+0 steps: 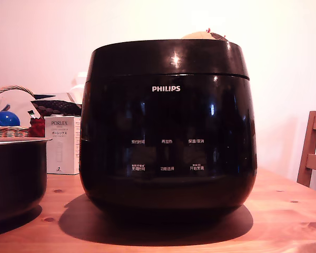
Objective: Open the rice cooker by pressing the large metal button on the top of its lid with medium force
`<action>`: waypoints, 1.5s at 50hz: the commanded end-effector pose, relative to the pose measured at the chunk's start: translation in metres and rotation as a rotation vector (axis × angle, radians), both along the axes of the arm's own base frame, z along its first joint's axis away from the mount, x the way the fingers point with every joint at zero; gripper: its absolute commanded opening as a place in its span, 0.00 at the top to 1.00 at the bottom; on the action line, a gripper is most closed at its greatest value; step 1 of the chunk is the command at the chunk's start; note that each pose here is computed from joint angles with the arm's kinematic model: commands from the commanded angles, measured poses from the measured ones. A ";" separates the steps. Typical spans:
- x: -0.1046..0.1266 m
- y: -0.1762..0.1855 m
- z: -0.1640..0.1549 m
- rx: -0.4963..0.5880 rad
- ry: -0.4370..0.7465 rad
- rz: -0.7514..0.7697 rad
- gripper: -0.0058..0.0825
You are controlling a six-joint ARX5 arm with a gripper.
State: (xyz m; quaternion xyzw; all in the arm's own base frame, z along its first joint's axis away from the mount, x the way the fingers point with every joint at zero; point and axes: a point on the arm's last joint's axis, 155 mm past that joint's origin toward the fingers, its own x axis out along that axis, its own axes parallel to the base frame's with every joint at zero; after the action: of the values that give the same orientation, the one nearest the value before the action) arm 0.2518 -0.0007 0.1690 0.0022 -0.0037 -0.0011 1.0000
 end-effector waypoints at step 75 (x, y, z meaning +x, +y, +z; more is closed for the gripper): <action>-0.043 -0.211 0.112 -0.149 0.121 -1.118 0.96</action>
State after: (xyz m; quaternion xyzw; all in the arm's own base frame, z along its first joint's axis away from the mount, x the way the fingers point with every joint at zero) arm 0.2063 -0.2035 0.2772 -0.0902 0.0668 -0.5178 0.8481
